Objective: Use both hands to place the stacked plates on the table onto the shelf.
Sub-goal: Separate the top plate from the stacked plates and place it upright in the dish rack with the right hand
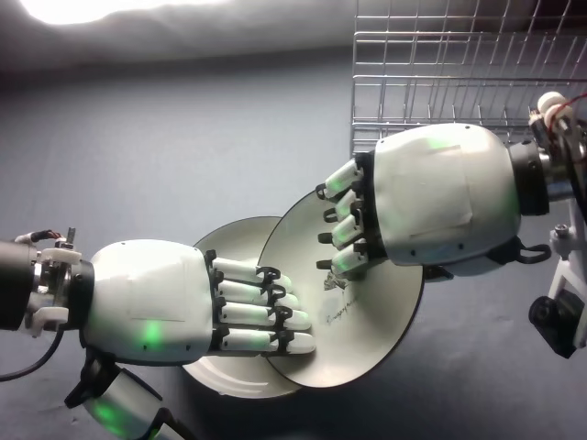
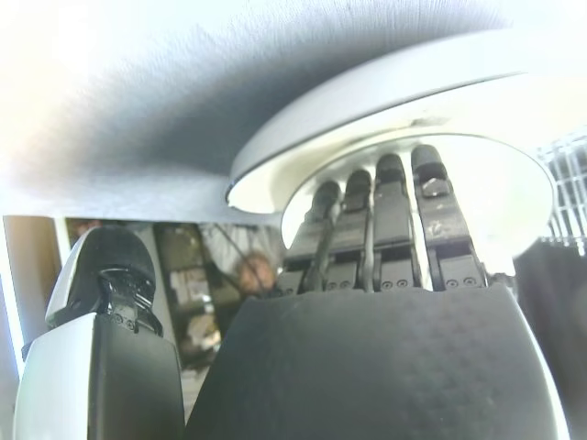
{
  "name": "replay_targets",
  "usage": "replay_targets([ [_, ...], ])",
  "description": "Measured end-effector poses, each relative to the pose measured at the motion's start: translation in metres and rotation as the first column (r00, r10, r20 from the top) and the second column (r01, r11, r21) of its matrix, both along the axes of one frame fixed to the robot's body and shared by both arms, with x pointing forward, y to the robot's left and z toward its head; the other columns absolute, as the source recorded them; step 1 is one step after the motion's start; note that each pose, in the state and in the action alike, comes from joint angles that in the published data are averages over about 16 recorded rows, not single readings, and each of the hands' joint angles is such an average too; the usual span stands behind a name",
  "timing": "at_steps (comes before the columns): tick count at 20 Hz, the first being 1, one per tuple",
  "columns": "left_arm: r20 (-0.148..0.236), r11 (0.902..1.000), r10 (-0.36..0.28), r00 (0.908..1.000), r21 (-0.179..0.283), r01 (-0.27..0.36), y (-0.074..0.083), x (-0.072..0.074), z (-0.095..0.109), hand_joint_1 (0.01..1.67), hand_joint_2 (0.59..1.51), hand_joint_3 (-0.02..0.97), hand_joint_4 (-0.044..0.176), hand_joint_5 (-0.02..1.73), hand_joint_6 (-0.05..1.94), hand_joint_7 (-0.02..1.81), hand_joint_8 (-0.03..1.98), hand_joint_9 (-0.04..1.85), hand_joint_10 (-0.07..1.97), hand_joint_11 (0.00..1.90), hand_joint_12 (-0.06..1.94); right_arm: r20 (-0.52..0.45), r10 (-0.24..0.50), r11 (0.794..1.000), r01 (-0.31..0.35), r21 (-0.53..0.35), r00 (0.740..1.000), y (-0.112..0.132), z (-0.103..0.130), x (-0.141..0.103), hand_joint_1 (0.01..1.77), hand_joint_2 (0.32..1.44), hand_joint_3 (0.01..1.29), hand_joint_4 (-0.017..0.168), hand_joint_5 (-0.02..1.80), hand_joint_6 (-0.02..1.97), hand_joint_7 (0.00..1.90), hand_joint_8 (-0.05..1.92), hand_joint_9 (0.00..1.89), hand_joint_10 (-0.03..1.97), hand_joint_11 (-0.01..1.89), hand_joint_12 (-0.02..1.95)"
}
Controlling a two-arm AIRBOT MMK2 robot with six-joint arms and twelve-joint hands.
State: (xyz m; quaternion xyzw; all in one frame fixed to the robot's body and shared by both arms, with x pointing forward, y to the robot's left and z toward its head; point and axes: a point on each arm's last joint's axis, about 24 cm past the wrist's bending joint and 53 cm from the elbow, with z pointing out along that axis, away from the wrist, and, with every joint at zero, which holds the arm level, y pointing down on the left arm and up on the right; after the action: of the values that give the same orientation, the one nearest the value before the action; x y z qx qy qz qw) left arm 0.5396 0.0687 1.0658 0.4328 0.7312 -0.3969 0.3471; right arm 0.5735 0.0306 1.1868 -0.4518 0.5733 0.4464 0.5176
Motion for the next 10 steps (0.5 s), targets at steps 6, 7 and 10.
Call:
replay_targets([
  [6,0.041,0.9974,0.058,0.9975,-0.045,-0.056,0.008,0.015,0.034,0.02,1.112,0.015,-0.005,0.05,-0.01,0.07,-0.01,0.09,0.0,0.02,0.17,0.003,-0.006,0.999,0.006,0.045,1.0,0.003,0.019,0.003,1.23,1.02,0.01,-0.001,0.82,0.81,0.96,0.69,0.96,0.91,0.74,1.21],
  [7,0.05,0.9963,0.07,0.9963,-0.054,-0.067,0.011,0.018,0.04,0.02,1.112,0.015,-0.004,0.05,-0.01,0.07,0.0,0.09,0.0,0.02,0.18,0.004,-0.007,0.999,0.007,0.052,1.0,0.003,0.022,0.004,1.24,1.01,0.01,-0.001,0.83,0.84,0.97,0.72,0.97,0.94,0.76,1.2],
  [10,0.076,0.9912,0.115,0.9905,-0.075,-0.109,0.023,0.029,0.059,0.02,1.113,0.015,-0.002,0.06,0.0,0.09,0.0,0.09,0.0,0.02,0.18,0.0,-0.014,0.997,0.014,0.076,1.0,0.004,0.032,0.007,1.25,1.01,0.01,-0.002,0.84,0.91,1.0,0.78,0.98,1.03,0.78,1.18],
])
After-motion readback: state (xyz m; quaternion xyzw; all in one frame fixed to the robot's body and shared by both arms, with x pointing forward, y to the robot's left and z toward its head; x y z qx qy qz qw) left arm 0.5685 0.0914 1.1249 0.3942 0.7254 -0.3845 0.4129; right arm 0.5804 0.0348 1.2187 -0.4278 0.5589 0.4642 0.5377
